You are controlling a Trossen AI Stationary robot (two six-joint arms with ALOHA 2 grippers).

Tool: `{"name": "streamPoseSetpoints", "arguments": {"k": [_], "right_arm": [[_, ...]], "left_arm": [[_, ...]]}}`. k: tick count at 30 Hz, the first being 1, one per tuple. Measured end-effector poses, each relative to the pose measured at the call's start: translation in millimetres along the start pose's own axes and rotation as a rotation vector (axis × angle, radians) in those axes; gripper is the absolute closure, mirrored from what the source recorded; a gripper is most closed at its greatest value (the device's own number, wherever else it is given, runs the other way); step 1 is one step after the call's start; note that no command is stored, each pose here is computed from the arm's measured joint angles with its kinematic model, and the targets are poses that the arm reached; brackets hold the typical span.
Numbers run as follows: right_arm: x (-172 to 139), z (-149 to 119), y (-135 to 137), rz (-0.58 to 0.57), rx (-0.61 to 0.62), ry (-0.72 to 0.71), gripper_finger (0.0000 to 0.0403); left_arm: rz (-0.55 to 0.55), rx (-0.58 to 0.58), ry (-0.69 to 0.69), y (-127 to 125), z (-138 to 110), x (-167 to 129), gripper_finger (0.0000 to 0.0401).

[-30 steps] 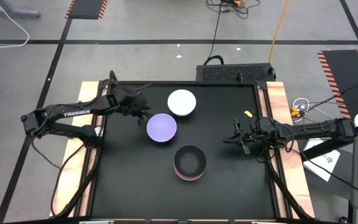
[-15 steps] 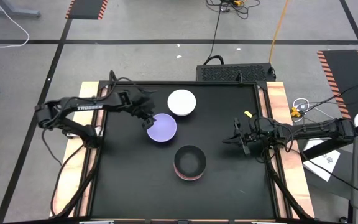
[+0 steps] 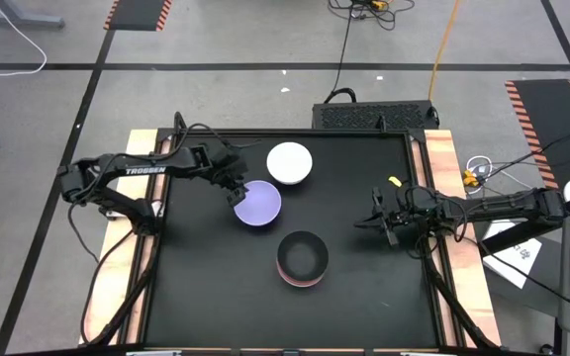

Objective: Nest bowls inside each other
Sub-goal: Stack the purple bowl on top of the black bowl

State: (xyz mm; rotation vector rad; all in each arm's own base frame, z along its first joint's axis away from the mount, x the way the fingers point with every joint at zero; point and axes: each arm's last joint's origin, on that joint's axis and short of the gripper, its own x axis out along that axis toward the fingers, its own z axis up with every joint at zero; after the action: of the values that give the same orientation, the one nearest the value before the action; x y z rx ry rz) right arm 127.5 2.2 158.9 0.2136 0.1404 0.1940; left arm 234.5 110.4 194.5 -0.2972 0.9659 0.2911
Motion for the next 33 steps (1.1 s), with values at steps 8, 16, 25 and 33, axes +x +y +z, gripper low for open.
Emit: {"name": "streamPoseSetpoints", "arguments": {"k": [8, 16, 25, 33], "right_arm": [[0, 0, 0, 0.000, 0.000, 0.000, 0.0403], [0, 0, 0, 0.000, 0.000, 0.000, 0.0403], [0, 0, 0, 0.001, 0.000, 0.000, 0.0403], [0, 0, 0, 0.001, 0.000, -0.001, 0.0403]], "left_arm": [[-0.004, -0.001, 0.005, 0, 0, 2, 0.0164], [-0.036, 0.002, 0.010, -1, -1, 2, 0.0165], [-0.058, 0.005, 0.054, -3, -4, 14, 0.0165], [-0.052, 0.032, 0.050, -1, -2, 27, 0.0238]]}}
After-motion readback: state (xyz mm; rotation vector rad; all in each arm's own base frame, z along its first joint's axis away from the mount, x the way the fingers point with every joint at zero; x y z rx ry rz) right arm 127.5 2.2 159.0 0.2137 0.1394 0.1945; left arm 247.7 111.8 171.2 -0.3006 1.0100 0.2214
